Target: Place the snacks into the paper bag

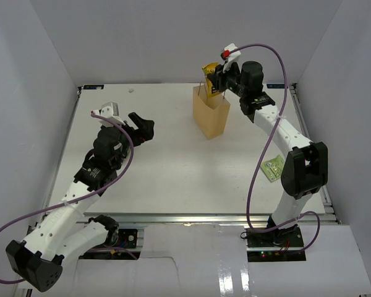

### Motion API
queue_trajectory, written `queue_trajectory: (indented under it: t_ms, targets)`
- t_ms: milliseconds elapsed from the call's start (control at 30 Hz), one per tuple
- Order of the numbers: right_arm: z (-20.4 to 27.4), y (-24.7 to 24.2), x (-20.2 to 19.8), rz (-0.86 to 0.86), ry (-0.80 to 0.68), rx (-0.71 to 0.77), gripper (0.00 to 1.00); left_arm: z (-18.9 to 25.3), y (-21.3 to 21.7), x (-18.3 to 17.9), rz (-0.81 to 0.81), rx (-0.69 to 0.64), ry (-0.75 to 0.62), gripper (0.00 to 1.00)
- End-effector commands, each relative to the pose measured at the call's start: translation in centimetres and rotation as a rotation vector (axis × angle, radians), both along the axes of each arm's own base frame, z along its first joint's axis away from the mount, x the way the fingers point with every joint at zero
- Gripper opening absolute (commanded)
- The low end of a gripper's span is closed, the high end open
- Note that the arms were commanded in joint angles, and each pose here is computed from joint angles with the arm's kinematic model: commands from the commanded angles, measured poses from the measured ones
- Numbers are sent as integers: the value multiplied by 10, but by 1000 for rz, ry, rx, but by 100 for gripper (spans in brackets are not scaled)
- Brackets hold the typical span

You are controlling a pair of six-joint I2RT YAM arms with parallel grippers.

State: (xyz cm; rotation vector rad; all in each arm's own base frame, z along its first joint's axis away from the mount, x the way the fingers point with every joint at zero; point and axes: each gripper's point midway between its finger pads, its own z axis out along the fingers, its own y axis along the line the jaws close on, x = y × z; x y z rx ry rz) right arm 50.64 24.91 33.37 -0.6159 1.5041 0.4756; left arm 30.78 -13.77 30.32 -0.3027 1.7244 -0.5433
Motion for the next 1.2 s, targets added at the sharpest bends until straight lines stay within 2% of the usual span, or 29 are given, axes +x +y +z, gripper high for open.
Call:
queue_trajectory:
  t_ms: [0,300,433,533,567,667,767,800,900,933,967,1000,1033,1100,1167]
  targets:
    - [13,-2,4,-11,-84,-8,27,4,-2,0,-10,-18,-13,98]
    - [11,1,-2,22,-68,-24,50,3,-2,0,-10,-19,-12,98]
    - [22,2,-14,54,-80,-23,52,3,-2,0,-9,-18,-12,98]
    - [32,3,-29,105,-101,-53,57,1,-1,0,-7,-17,-9,98]
    - [35,2,-36,133,-114,-75,64,0,-1,-1,-5,-16,-8,98]
    - [28,-6,-68,253,-115,-171,75,-4,3,-3,5,-11,1,98]
    - [-7,-31,-103,315,0,-236,80,-9,6,-7,15,-22,7,98]
    - [-36,-46,-121,326,114,-260,81,-16,6,-8,16,-23,16,98]
    - [-83,-79,-149,312,267,-340,82,-31,4,-10,4,-27,43,98]
    - [-126,-97,-169,280,413,-383,82,-36,2,-9,-1,-28,54,98]
    - [-144,-109,-177,242,468,-414,82,-40,0,-9,-8,-26,62,98]
    - [-160,-137,-180,125,524,-471,82,-43,-2,-8,-15,-25,68,98]
    - [-190,-154,-197,71,626,-502,82,-49,-6,-7,-31,-20,83,98]
    - [-208,-186,-207,-92,719,-515,83,-53,-11,-5,-49,-20,91,98]
    - [-234,-227,-220,-290,817,-602,85,-61,-18,-2,-74,-17,109,98]
